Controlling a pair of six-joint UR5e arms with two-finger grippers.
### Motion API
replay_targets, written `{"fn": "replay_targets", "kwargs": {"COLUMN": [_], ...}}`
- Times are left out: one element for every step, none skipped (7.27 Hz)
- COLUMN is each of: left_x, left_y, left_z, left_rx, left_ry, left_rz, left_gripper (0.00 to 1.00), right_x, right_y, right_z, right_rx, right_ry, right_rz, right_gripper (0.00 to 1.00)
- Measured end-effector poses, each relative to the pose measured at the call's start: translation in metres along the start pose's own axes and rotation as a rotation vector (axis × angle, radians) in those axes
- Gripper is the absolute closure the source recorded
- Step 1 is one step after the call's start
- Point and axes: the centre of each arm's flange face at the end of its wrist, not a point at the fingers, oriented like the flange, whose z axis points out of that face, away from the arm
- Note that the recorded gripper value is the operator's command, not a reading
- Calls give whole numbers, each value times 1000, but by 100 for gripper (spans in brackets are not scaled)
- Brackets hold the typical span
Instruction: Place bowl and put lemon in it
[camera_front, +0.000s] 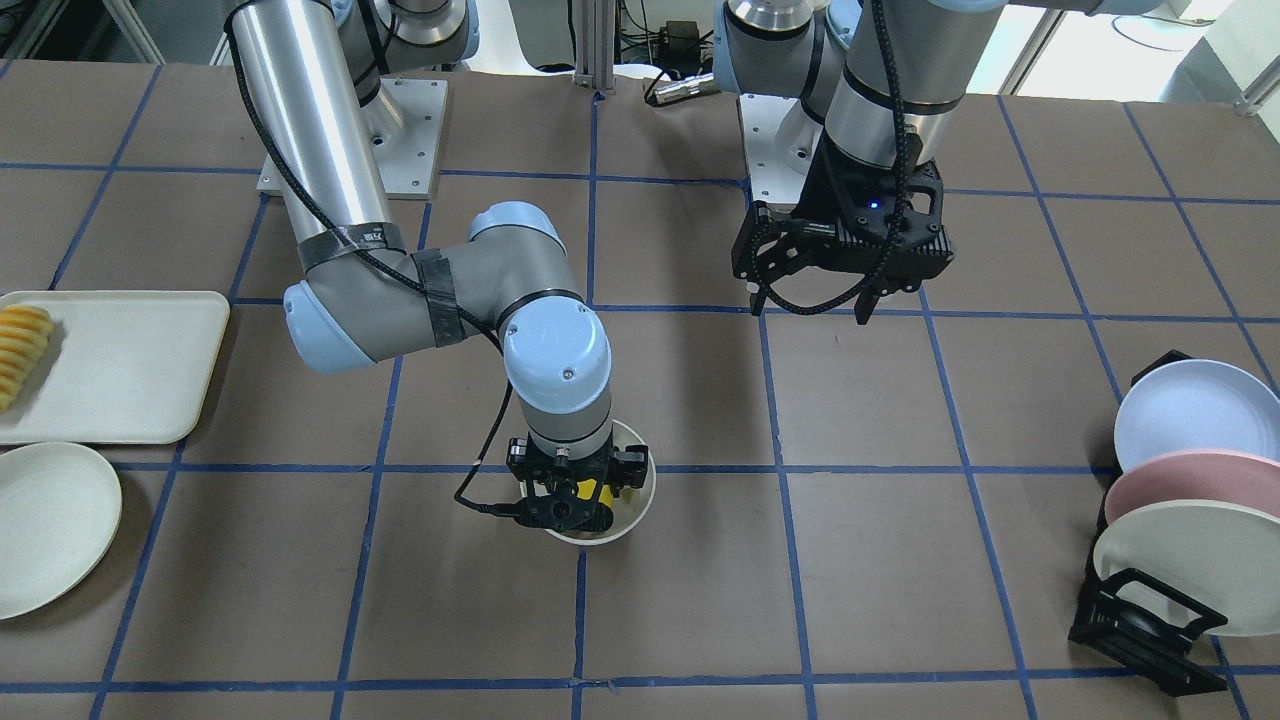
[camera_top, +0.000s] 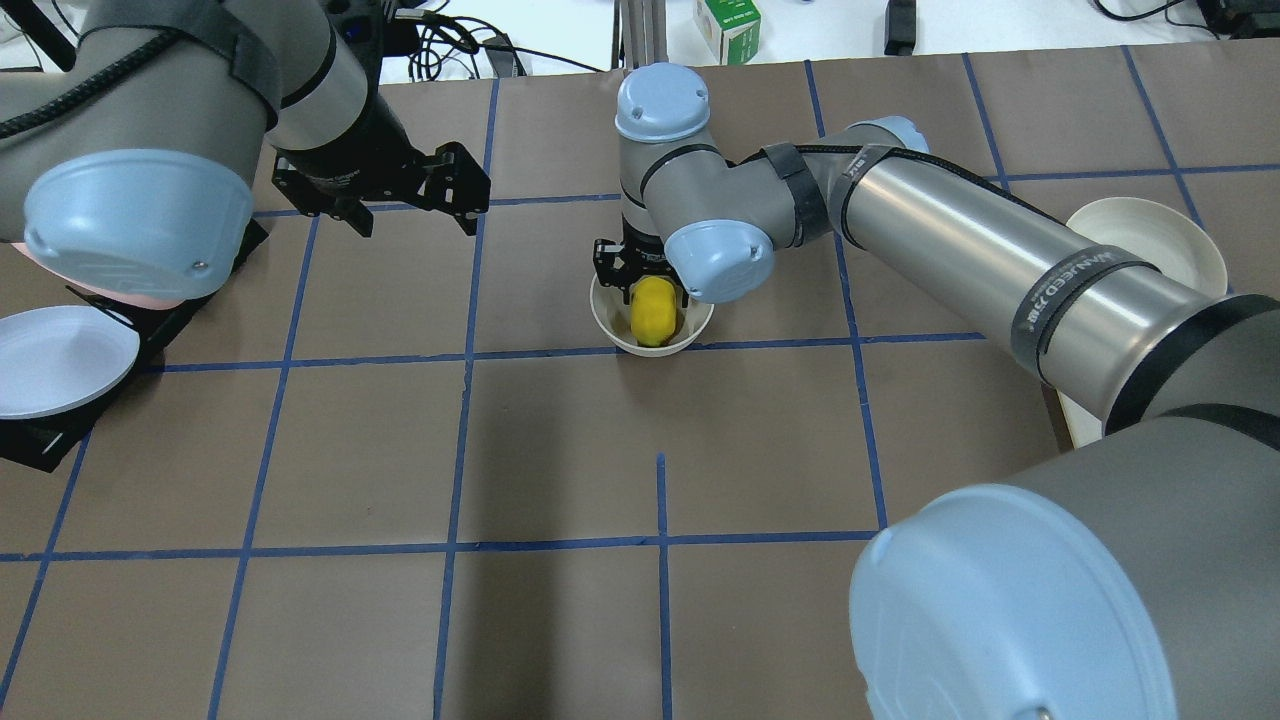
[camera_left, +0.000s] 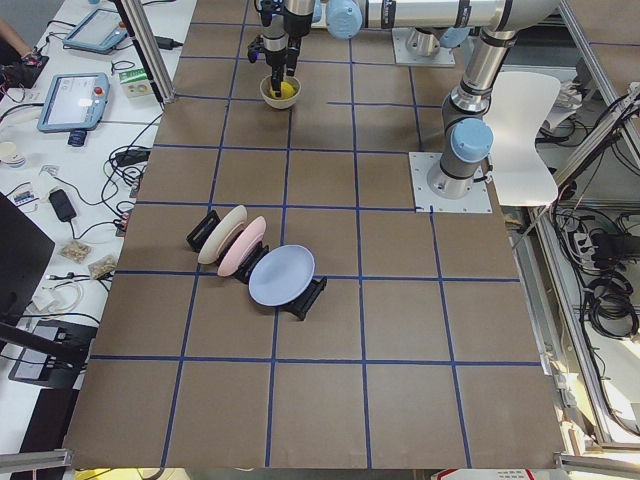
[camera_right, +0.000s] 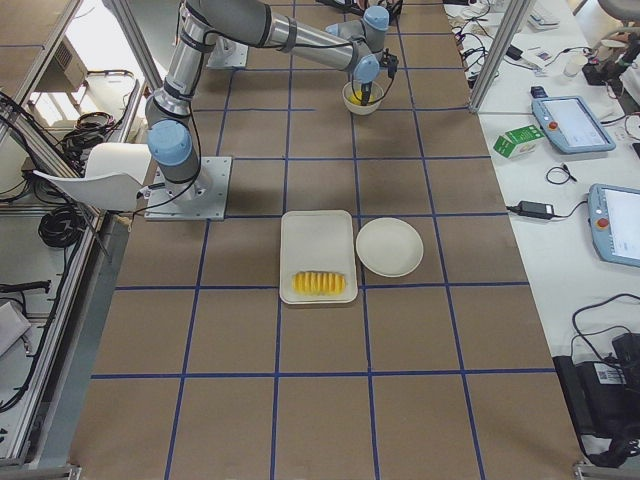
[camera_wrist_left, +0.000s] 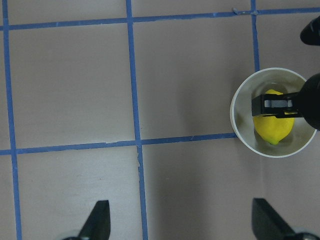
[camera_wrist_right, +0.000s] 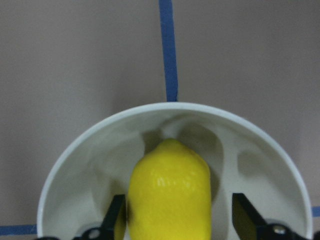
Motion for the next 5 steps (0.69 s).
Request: {"fn": "replay_targets", "kwargs": {"left_x": [0, 0, 0, 0, 0], "left_y": [0, 0, 0, 0, 0], "left_z": [0, -1, -1, -1, -1], "left_rx": [0, 1, 2, 3, 3], "left_ry": [0, -1, 0, 0, 0], "left_rz": [0, 0, -1, 0, 0], "left_gripper": [0, 0, 0, 0, 0], "right_x": [0, 4, 15, 34, 63], "right_y": [0, 2, 6, 11, 14], "right_z": [-11, -34, -67, -104, -141], "right_rx": [11, 25, 32, 36, 37], "right_ry": [-6, -8, -4, 0, 3], "right_rz": [3, 7, 16, 38, 71], "right_gripper": [0, 0, 0, 0, 0]}}
